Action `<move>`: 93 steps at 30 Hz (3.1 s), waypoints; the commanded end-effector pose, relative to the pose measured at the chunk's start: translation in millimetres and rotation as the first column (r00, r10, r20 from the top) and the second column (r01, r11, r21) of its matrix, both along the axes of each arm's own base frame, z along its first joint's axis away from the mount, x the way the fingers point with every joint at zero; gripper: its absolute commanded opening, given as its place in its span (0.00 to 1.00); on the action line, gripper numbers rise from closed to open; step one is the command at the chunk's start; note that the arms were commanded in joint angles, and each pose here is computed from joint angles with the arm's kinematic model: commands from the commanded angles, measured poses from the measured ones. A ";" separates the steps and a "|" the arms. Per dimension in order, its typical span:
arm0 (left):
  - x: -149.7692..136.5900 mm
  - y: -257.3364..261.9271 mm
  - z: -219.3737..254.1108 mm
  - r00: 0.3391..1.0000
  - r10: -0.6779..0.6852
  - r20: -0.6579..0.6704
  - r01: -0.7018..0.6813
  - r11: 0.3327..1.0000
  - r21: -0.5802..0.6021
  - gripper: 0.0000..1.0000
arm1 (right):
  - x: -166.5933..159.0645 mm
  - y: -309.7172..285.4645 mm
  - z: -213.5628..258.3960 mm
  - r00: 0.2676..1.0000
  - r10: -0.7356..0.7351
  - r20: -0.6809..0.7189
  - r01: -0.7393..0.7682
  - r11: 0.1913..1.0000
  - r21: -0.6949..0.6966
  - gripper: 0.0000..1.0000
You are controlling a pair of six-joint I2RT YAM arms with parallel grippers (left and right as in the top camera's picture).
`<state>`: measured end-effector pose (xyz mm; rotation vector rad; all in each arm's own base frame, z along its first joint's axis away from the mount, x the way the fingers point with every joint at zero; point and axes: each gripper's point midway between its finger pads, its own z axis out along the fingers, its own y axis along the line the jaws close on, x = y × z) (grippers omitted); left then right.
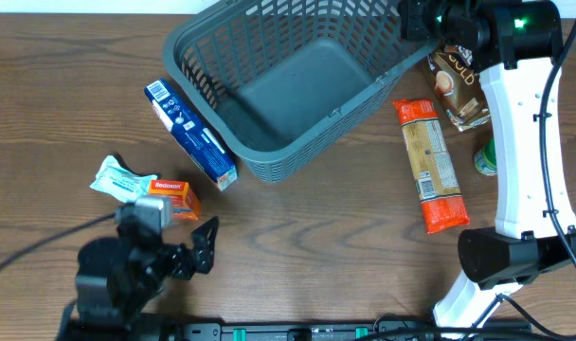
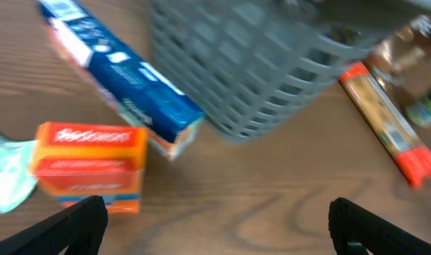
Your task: Pack container
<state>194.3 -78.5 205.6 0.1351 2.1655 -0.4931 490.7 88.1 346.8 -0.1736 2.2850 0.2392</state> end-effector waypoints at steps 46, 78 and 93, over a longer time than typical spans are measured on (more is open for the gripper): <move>49.8 -102.0 -9.0 0.970 -0.242 -0.016 0.242 0.965 0.097 0.99 | -13.7 -25.4 -116.4 0.924 -0.068 -0.377 -0.004 0.983 -0.186 0.01; 80.7 -124.4 29.2 0.961 -0.098 0.258 0.043 0.977 0.210 0.06 | -15.5 -16.2 -116.6 0.923 -0.061 -0.381 -0.010 0.984 -0.180 0.01; 119.1 -87.9 32.4 0.920 0.111 0.376 -0.244 0.913 0.328 0.06 | -27.3 -15.8 -121.6 0.902 -0.060 -0.427 -0.024 0.982 -0.187 0.01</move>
